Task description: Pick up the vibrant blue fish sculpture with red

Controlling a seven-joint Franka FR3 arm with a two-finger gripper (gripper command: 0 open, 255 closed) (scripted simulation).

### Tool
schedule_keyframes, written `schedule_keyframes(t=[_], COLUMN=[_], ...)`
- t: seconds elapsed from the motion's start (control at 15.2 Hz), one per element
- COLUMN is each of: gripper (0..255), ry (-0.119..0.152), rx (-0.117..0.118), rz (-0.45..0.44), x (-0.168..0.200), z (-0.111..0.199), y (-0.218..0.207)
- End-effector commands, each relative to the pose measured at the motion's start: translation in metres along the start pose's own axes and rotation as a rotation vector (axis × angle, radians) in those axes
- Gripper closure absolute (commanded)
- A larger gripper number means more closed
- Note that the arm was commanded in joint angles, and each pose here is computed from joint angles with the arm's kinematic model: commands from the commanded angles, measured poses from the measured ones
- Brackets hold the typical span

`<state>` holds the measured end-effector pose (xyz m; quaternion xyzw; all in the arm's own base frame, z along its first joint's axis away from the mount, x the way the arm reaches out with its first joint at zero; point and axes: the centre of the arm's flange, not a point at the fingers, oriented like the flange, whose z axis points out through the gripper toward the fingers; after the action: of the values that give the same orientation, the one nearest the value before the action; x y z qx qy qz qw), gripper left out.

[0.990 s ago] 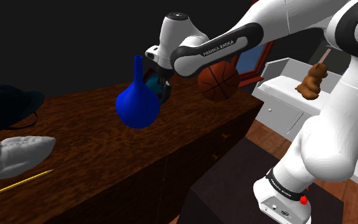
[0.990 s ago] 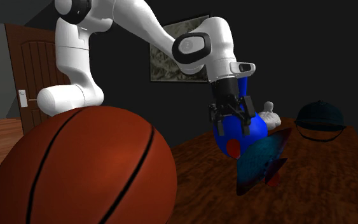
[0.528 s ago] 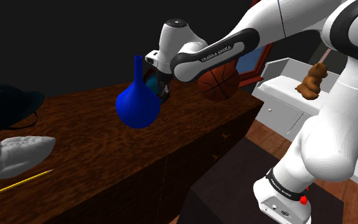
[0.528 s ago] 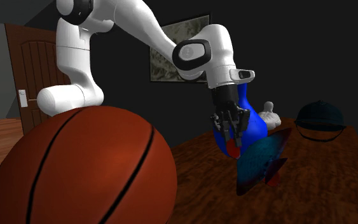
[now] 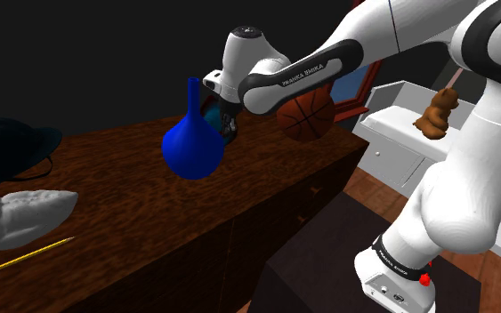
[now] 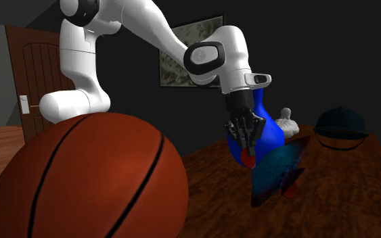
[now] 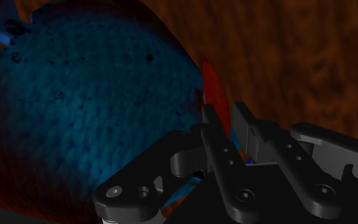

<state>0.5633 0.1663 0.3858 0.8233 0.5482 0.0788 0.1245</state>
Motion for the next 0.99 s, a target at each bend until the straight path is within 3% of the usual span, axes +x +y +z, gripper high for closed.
schedule_keyframes(t=[0.0,0.92], gripper=[255,255], ry=[-0.001,-0.001], rx=[0.001,0.001], rz=[0.000,0.000], x=[0.000,-0.001], z=[-0.004,-0.075], y=[0.001,0.023])
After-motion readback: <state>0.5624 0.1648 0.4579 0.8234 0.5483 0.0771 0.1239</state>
